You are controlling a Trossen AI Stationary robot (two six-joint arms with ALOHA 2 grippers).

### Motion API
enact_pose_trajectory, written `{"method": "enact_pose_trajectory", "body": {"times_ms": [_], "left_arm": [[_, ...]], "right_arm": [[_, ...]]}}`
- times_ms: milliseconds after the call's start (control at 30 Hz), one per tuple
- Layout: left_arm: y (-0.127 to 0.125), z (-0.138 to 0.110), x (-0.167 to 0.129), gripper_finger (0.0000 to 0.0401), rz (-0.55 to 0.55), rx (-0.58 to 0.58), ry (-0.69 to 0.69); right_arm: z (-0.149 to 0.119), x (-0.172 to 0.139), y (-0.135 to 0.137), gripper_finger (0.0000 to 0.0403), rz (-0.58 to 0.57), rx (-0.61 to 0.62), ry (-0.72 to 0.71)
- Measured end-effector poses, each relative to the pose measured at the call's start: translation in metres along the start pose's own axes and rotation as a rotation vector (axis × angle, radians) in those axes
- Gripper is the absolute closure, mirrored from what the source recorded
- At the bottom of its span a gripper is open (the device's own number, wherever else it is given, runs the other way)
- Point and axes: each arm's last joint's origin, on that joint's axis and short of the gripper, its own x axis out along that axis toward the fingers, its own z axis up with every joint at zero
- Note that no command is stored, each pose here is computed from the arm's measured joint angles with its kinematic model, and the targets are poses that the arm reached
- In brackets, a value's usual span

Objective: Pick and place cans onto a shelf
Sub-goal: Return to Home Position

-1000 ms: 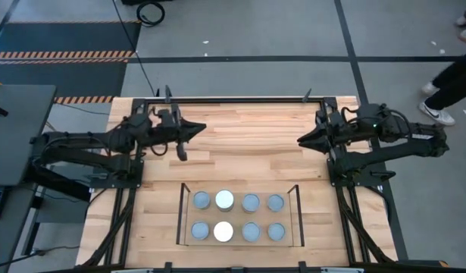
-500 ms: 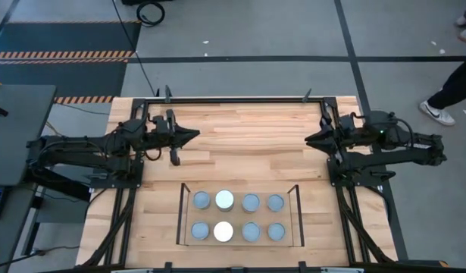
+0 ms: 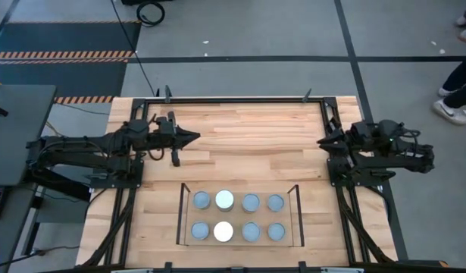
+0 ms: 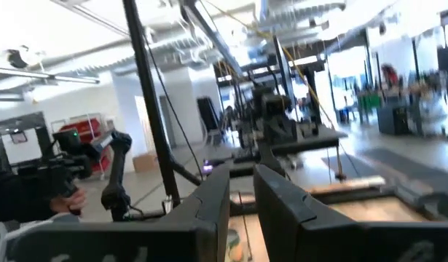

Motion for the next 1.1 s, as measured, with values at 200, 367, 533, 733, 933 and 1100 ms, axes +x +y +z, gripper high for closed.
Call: {"method": "enact_pose_trajectory", "body": {"times_ms": [200, 367, 533, 733, 933, 1100], "left_arm": [[-0.001, -0.001, 0.000, 0.0390, -0.024, 0.018, 0.007], [-0.001, 0.000, 0.000, 0.0390, -0.038, 0.033, 0.002], [-0.003, 0.001, 0.000, 0.0390, -0.082, 0.045, -0.015], [-0.003, -0.001, 0.000, 0.0390, -0.096, 0.015, 0.012], [-0.003, -0.009, -0.001, 0.0390, -0.088, -0.004, 0.100], [-0.001, -0.008, -0.010, 0.0390, -0.019, -0.017, 0.109]], "right_arm": [[-0.005, -0.008, 0.000, 0.0330, 0.027, -0.050, -0.091], [-0.017, -0.004, -0.001, 0.0330, 0.083, -0.066, -0.131], [-0.041, 0.003, -0.007, 0.0330, 0.109, -0.072, -0.194], [-0.080, 0.004, -0.016, 0.0330, 0.137, -0.084, -0.263], [-0.087, 0.006, -0.018, 0.0330, 0.116, -0.074, -0.201], [-0.088, 0.006, -0.018, 0.0330, 0.108, -0.115, -0.185]]}}
